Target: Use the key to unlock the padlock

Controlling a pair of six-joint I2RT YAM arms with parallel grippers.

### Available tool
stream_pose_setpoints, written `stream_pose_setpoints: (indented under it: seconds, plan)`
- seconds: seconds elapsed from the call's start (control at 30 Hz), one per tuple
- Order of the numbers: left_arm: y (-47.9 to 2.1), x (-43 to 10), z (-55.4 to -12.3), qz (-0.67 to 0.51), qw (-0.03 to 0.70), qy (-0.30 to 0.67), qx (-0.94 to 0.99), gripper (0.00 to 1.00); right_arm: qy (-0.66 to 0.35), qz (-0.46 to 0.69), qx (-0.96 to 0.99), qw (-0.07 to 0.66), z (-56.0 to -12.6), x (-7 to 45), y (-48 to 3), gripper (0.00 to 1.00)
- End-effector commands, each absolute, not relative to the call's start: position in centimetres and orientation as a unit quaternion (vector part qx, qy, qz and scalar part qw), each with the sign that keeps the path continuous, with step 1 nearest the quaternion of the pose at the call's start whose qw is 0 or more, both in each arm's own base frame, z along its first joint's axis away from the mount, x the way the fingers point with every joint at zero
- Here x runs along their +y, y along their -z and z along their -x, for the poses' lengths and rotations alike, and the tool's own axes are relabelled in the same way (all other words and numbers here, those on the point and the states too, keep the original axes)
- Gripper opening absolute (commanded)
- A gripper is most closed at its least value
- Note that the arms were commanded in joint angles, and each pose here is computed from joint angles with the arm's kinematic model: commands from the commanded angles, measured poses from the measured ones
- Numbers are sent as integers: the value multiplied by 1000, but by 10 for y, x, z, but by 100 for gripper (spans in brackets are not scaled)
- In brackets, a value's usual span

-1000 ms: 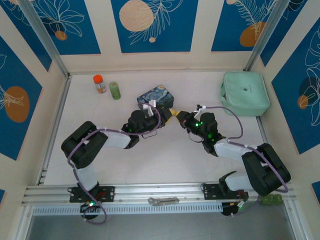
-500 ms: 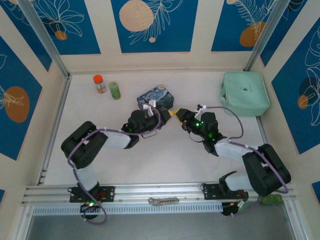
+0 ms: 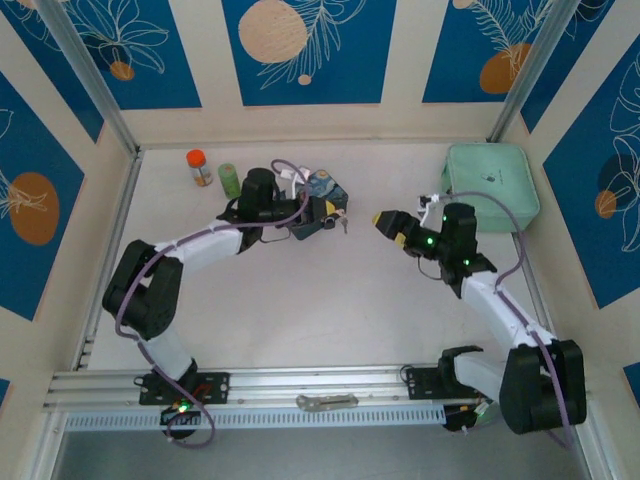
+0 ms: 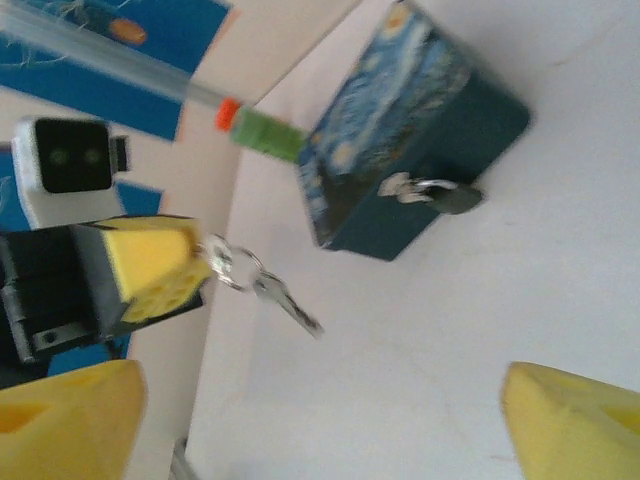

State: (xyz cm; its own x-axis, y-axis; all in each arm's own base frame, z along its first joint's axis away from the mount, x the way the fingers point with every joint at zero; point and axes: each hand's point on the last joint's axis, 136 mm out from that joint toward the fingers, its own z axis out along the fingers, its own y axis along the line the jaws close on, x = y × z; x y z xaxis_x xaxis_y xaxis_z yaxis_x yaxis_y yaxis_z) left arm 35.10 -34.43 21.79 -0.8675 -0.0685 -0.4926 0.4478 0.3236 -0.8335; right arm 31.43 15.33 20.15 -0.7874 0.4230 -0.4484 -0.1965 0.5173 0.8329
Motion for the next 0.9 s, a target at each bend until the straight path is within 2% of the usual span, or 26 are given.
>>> stream_pose_setpoints:
  seconds: [0.0, 0.1, 0.17, 0.43, 0.87]
  plan:
    - [-226, -342, -311, -221, 178, 561, 778, 0, -554, 62, 782, 279, -297, 180, -229, 78]
    - [-234, -339, -299, -252, 169, 557, 774, 0, -584, 100, 758, 271, -303, 192, -244, 64]
    - [-238, -337, -293, -264, 168, 556, 770, 0, -594, 122, 748, 271, -306, 201, -249, 58]
    - [-251, -335, -282, -280, 168, 572, 752, 0, -617, 183, 729, 232, -296, 251, -245, 48]
    - [-259, -334, -291, -267, 183, 587, 742, 0, -625, 170, 737, 192, -275, 256, -223, 36]
